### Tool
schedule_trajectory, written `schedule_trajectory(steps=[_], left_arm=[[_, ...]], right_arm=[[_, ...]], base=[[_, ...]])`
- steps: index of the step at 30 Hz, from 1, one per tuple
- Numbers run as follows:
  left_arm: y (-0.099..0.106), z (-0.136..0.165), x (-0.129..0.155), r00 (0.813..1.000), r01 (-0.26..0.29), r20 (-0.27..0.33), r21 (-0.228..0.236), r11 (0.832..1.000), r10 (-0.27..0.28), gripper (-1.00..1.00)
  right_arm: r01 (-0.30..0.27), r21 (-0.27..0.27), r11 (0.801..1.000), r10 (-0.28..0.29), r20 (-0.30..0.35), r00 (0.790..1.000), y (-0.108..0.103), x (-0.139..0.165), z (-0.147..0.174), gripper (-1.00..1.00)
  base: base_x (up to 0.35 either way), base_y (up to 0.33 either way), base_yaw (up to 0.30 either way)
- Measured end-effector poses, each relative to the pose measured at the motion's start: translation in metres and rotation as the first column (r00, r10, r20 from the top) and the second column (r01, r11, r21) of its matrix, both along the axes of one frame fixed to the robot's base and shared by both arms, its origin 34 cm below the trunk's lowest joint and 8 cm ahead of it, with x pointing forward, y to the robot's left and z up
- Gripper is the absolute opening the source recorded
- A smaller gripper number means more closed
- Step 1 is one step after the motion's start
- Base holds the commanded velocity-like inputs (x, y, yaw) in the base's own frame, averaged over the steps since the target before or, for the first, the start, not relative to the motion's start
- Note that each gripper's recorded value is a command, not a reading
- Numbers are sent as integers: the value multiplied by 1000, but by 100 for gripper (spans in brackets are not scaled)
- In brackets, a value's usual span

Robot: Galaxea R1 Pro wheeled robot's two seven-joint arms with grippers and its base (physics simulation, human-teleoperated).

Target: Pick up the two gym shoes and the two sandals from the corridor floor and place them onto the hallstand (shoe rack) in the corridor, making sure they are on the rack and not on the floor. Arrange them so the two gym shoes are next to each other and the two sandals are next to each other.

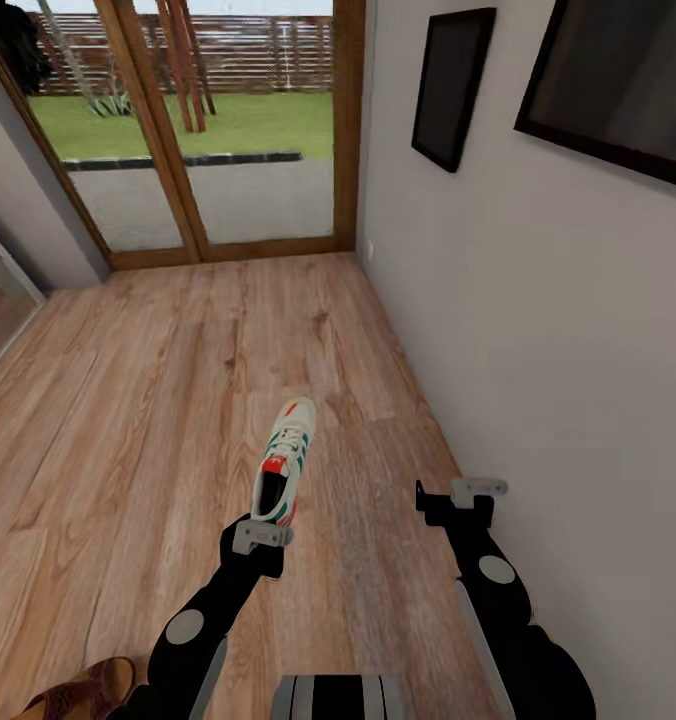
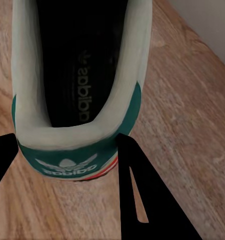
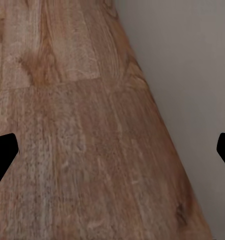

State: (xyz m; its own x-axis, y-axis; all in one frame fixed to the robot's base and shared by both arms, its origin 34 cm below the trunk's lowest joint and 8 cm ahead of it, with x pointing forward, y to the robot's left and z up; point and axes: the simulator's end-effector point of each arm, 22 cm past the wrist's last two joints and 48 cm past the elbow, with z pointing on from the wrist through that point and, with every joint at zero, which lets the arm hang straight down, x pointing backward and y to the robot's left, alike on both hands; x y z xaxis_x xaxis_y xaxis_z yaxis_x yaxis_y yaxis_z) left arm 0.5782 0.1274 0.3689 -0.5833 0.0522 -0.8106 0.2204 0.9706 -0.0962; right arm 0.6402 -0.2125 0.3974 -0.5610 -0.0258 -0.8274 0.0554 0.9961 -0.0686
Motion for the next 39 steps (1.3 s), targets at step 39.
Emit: schedule_trajectory(steps=[39], left_arm=[[-16,-5,-5,999,32,-11,-11,999,-32,-100]], right_arm=[[1,-2,1000,-1,-16,1000,0,-2,-9,100]], base=[[334,-55,100]])
